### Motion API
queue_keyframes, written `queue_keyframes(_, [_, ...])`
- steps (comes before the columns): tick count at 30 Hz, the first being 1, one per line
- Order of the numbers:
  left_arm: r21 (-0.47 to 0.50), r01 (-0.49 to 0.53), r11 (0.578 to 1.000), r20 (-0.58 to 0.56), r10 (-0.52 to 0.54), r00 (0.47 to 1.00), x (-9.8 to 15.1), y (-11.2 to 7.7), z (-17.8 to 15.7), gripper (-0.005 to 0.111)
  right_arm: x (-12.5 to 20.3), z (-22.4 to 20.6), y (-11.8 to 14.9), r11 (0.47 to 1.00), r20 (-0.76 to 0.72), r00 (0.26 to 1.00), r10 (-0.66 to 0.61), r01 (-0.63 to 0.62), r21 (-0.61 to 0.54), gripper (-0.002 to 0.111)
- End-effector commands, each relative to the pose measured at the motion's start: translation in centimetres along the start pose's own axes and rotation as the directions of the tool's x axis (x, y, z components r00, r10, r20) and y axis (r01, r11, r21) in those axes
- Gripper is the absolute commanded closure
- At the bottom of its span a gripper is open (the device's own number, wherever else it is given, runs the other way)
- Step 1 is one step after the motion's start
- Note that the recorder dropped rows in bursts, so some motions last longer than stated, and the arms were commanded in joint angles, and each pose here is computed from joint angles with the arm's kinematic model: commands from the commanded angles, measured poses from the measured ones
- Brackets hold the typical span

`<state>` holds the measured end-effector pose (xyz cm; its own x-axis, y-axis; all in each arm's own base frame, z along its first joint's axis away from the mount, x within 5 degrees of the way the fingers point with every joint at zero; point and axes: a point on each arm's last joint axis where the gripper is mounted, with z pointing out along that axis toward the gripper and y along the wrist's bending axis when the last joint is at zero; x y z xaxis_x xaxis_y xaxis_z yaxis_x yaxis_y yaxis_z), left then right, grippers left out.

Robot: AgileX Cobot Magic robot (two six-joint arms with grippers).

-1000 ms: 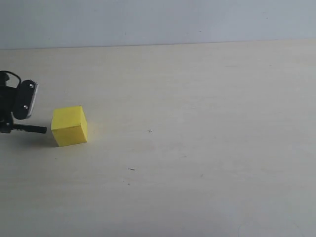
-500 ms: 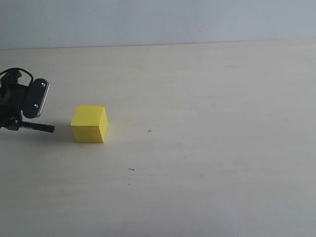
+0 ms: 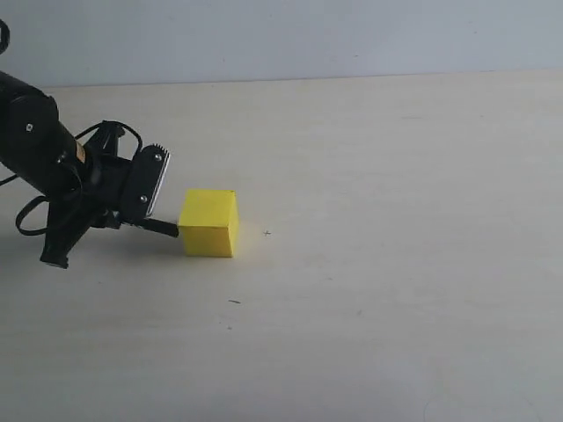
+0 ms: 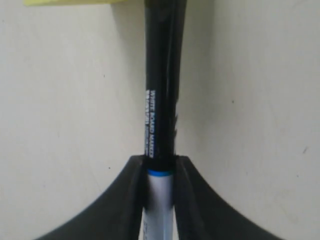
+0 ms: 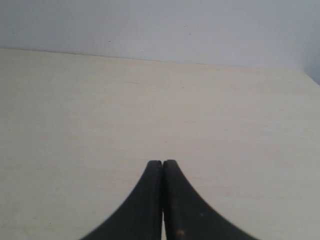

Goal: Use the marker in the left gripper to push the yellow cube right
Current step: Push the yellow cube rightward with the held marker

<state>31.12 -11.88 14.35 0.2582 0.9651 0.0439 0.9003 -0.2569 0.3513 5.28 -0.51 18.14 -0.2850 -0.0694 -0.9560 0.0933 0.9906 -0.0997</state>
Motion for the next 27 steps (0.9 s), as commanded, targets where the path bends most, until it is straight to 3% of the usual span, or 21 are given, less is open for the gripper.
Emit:
queue_keyframes(1, [-0.001, 0.054, 0.999, -0.036, -0.054, 0.998, 1.0, 0.1, -0.1, 0.107, 0.0, 0.0, 0.0, 1.000, 0.012, 1.000, -0.003, 0.003, 0.003, 0.108])
queue_keyframes(6, [0.071, 0.123, 0.990, -0.090, -0.116, 0.989, 3.4, -0.5, 0.0, 0.107, 0.0, 0.0, 0.0, 1.000, 0.012, 1.000, -0.003, 0.003, 0.003, 0.108])
queue_keyframes(10, [0.061, 0.113, 0.992, -0.081, -0.108, 0.991, 3.0, -0.4, 0.0, 0.107, 0.0, 0.0, 0.0, 1.000, 0.012, 1.000, -0.003, 0.003, 0.003, 0.108])
queue_keyframes(12, [0.028, 0.077, 0.997, -0.047, -0.075, 0.996, 1.3, -0.1, 0.0, 0.107, 0.0, 0.0, 0.0, 1.000, 0.012, 1.000, -0.003, 0.003, 0.003, 0.108])
queue_keyframes(15, [-0.034, -0.015, 0.999, 0.031, 0.017, 0.999, -3.3, -0.1, 0.7, 0.107, 0.0, 0.0, 0.0, 1.000, 0.012, 1.000, -0.003, 0.003, 0.003, 0.108])
queue_keyframes(17, [-0.058, -0.021, 0.998, 0.049, 0.023, 0.999, -4.5, -0.1, 0.7, 0.107, 0.0, 0.0, 0.0, 1.000, 0.012, 1.000, -0.003, 0.003, 0.003, 0.108])
queue_keyframes(23, [0.014, 0.114, 0.993, -0.020, -0.113, 0.993, -0.8, -0.2, 1.1, 0.107, 0.0, 0.0, 0.0, 1.000, 0.012, 1.000, -0.003, 0.003, 0.003, 0.108])
queue_keyframes(27, [-0.039, 0.128, 0.991, 0.036, -0.127, 0.991, -2.0, 0.2, 1.3, 0.107, 0.0, 0.0, 0.0, 1.000, 0.012, 1.000, -0.003, 0.003, 0.003, 0.108])
